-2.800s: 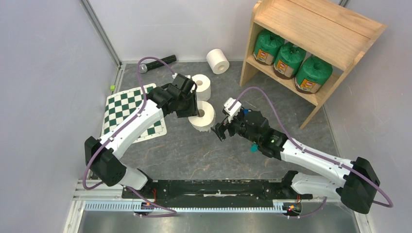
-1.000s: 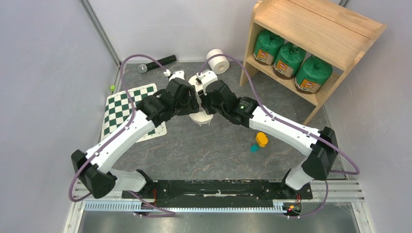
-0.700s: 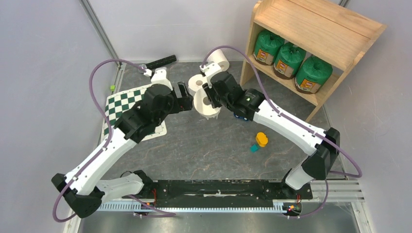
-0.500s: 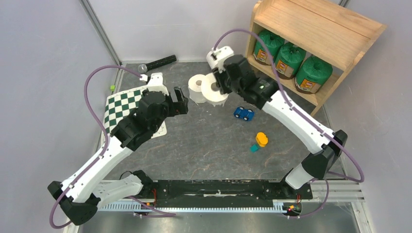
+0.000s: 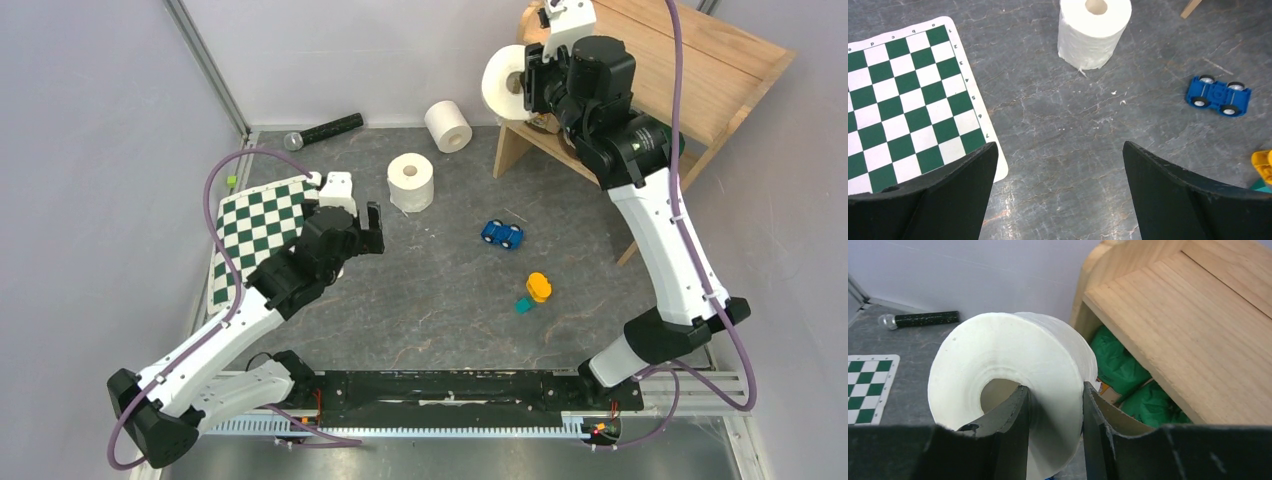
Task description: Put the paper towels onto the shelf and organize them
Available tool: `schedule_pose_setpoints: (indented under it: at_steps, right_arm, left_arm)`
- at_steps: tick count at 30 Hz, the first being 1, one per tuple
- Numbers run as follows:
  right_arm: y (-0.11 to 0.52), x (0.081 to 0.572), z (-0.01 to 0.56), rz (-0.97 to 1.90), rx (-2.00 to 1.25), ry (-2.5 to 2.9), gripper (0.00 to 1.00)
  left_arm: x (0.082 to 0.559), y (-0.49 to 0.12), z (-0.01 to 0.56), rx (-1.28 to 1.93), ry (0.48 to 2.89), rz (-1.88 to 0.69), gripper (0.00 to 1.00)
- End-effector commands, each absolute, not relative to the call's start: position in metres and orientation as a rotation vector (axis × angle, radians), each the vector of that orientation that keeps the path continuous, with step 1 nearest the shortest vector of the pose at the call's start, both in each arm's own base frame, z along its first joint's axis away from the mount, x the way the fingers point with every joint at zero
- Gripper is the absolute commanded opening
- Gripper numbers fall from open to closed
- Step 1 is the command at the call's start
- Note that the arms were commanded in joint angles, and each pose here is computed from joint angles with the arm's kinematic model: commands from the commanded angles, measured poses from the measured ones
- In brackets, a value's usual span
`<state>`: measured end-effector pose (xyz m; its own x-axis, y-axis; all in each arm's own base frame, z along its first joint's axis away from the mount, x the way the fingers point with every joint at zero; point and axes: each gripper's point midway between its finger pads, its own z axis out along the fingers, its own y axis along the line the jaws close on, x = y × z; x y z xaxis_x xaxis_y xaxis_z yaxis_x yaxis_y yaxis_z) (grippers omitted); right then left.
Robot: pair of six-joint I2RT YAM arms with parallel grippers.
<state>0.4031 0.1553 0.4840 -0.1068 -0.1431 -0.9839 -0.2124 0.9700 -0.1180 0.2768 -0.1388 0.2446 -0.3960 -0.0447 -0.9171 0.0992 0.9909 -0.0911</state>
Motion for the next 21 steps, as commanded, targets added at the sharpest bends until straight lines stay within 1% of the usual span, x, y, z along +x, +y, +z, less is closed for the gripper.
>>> schedule_pose_setpoints:
  at_steps: [1, 12, 21]
  right_arm:
    - [0.124, 0.399, 0.533, 0.007, -0.175, 1.515, 0.0]
    - [0.077, 0.386, 0.587, -0.081, -0.05, 1.32, 0.0]
    - [0.051, 0.394, 0.598, -0.129, 0.026, 1.277, 0.0]
  left_arm:
    - [0.282, -0.131, 0.246, 0.062, 1.923, -0.097, 1.0]
    - [0.274, -0.115, 0.199, 0.123, 1.978, 0.021, 1.0]
    - [0.271, -0.104, 0.167, 0.176, 2.012, 0.114, 1.0]
